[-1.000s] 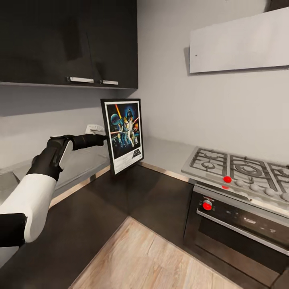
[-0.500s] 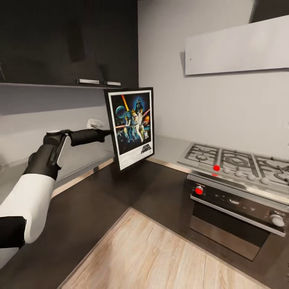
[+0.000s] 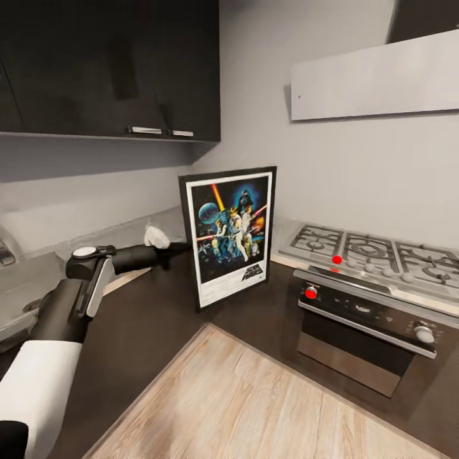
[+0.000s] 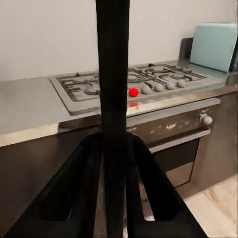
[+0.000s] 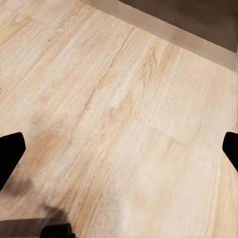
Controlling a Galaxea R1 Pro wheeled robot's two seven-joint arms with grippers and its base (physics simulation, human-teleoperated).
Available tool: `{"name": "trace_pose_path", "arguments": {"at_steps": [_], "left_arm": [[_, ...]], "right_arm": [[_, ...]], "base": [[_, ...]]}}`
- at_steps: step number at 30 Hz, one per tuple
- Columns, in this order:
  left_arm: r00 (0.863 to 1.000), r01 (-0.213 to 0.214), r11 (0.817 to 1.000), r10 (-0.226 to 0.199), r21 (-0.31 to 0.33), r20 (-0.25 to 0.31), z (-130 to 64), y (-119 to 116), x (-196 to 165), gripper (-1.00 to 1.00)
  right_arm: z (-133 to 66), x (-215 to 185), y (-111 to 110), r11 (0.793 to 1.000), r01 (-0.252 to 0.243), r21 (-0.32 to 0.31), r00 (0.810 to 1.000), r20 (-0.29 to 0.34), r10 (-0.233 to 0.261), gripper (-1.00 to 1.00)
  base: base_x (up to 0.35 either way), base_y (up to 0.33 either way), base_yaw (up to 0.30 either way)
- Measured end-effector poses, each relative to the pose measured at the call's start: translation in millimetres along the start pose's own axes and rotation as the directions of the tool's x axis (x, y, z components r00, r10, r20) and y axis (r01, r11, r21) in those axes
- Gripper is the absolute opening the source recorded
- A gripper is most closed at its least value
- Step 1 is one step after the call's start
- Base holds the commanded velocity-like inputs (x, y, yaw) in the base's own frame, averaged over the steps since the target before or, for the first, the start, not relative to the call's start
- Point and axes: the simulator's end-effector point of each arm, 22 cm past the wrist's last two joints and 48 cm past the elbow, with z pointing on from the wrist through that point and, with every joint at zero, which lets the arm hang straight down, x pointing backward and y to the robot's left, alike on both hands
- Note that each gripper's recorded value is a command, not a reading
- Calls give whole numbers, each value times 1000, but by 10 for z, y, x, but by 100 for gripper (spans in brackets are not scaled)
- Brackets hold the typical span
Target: Pick up the poster from the kitchen countertop and hang it on one of the wall nails in the kitchen.
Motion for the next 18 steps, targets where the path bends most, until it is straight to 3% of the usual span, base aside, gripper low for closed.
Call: {"name": "trace_pose_path", "arguments": {"at_steps": [5, 7, 8, 14, 16, 18], "left_arm": [[999, 29, 998, -28, 53, -28, -86, -380, 450, -100], [996, 73, 995, -70, 61, -57, -131, -511, 765, -100], [990, 121, 991, -115, 64, -87, -177, -618, 1066, -100], [983, 159, 984, -150, 77, -108, -214, -722, 1271, -100], [981, 169, 981, -159, 90, -113, -225, -771, 1317, -100], [980, 174, 979, -162, 104, -115, -229, -808, 1329, -100]], "right_arm": [[156, -372, -148, 1000, 22, 6, 997, 78, -23, 100], [239, -627, -136, 1000, 26, 0, 990, 136, -26, 100], [305, -900, -95, 1000, 28, -10, 980, 199, -25, 100], [374, -1372, -82, 999, 31, -15, 953, 302, -25, 100], [394, -1745, -284, 1000, 3, 26, 928, 374, -13, 100], [433, -2024, -430, 999, -22, 50, 918, 397, 0, 100]], "base": [[-2, 0, 0], [0, 0, 0], [0, 0, 0], [0, 0, 0], [0, 0, 0], [0, 0, 0]]}}
